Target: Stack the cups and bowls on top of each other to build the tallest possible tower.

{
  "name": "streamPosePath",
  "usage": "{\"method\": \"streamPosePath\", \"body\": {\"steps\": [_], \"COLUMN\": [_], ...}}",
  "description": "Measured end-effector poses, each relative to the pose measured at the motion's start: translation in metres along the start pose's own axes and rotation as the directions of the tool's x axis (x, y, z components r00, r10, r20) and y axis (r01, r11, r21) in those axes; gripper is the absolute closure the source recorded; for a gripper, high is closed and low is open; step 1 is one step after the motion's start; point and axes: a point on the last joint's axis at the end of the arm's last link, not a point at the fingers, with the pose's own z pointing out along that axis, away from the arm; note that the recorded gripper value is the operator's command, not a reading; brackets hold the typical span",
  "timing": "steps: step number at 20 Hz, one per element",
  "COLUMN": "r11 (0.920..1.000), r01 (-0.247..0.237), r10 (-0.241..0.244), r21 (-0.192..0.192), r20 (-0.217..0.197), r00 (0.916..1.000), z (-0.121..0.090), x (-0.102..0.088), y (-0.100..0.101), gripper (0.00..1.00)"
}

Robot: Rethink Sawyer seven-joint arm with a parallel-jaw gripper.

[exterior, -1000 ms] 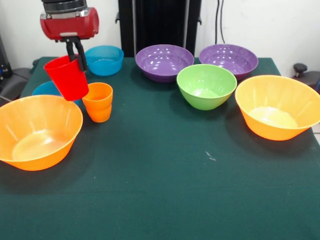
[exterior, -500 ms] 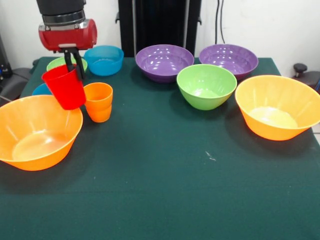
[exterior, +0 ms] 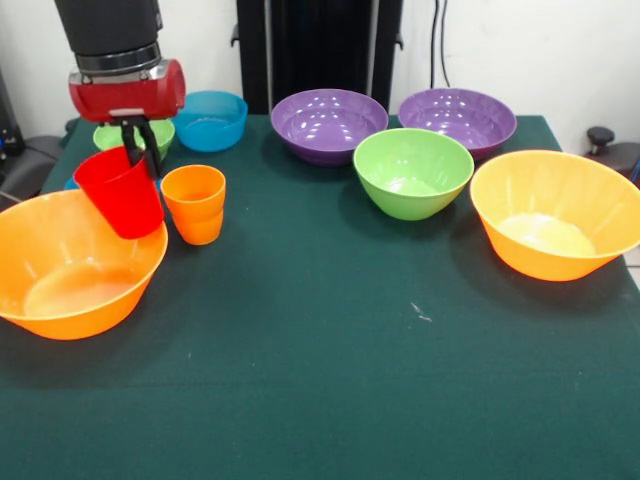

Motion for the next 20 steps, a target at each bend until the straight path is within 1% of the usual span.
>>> {"method": "streamPosePath", "body": {"steps": [8, 13, 17, 18, 20], "r11": [1.0000, 1.0000, 0.9996, 0.9993, 0.9973], "r01": [-0.005, 0.005, 0.028, 0.037, 0.073], "r10": [0.005, -0.005, -0.028, -0.037, -0.073], "r21": [-0.006, -0.006, -0.002, 0.001, 0.008], "r20": [0.011, 0.011, 0.009, 0.009, 0.010], "r00": [0.9999, 0.9999, 0.9996, 0.9993, 0.9973], "z": [0.015, 0.026, 0.035, 0.039, 0.050], "x": [-0.006, -0.007, -0.007, -0.007, -0.006], "y": [-0.010, -0.013, -0.011, -0.008, 0.005], "gripper": [1.00, 1.00, 1.00, 1.00, 1.00]}}
